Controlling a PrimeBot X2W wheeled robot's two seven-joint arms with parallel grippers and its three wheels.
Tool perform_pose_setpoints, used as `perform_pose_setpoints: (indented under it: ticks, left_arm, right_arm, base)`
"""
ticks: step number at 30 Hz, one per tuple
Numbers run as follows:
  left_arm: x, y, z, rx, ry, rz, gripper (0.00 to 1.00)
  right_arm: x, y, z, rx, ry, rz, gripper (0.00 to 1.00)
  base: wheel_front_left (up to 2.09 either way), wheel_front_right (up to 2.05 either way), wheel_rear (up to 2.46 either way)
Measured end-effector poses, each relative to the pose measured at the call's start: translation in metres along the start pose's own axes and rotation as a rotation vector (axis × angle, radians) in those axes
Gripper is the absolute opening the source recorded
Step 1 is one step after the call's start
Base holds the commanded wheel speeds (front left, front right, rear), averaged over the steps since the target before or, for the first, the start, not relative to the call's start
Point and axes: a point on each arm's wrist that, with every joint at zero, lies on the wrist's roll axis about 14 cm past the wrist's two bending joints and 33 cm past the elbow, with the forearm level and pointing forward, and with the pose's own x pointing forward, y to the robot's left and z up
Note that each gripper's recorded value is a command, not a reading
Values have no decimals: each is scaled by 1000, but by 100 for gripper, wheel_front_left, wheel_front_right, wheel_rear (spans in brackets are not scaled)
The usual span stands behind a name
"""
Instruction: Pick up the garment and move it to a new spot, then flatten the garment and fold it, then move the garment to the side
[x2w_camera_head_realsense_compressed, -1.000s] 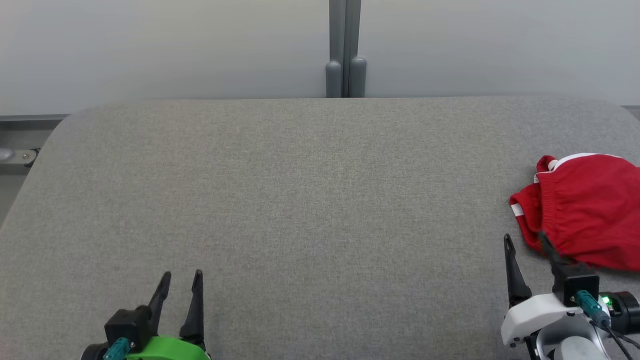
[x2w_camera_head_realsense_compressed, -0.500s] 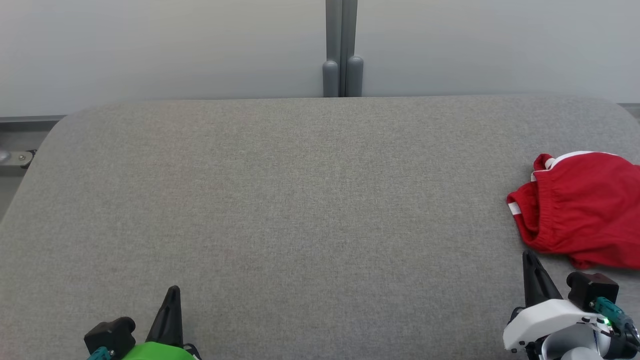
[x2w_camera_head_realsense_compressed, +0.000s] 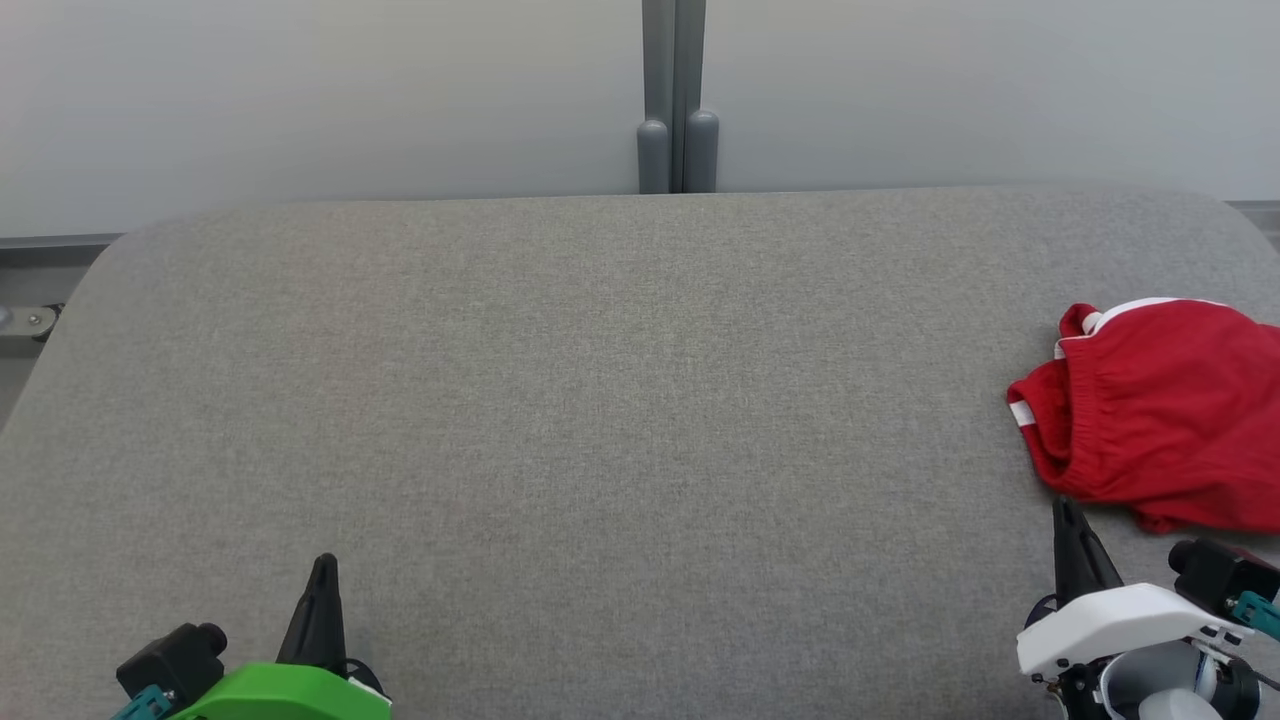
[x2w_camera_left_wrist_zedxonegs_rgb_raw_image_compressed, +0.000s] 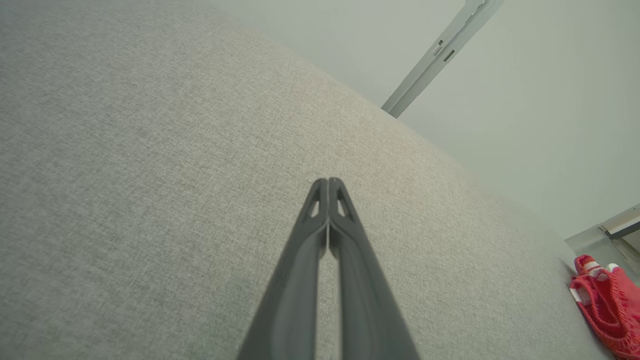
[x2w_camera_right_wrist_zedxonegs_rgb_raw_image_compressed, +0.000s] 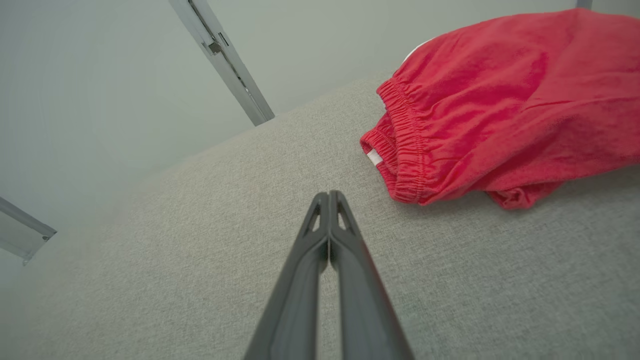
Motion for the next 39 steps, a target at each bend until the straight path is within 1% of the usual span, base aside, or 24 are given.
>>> perform_pose_setpoints:
  ticks: [20, 39]
  left_arm:
    - [10, -4, 13, -288, -19, 5, 0]
    - [18, -11, 24, -492, -29, -18, 0]
  right_arm:
    - [3, -3, 8, 335, -7, -25, 0]
    - [4, -4, 15, 585, -14, -23, 0]
  base:
    - [0, 0, 0]
    - [0, 0, 0]
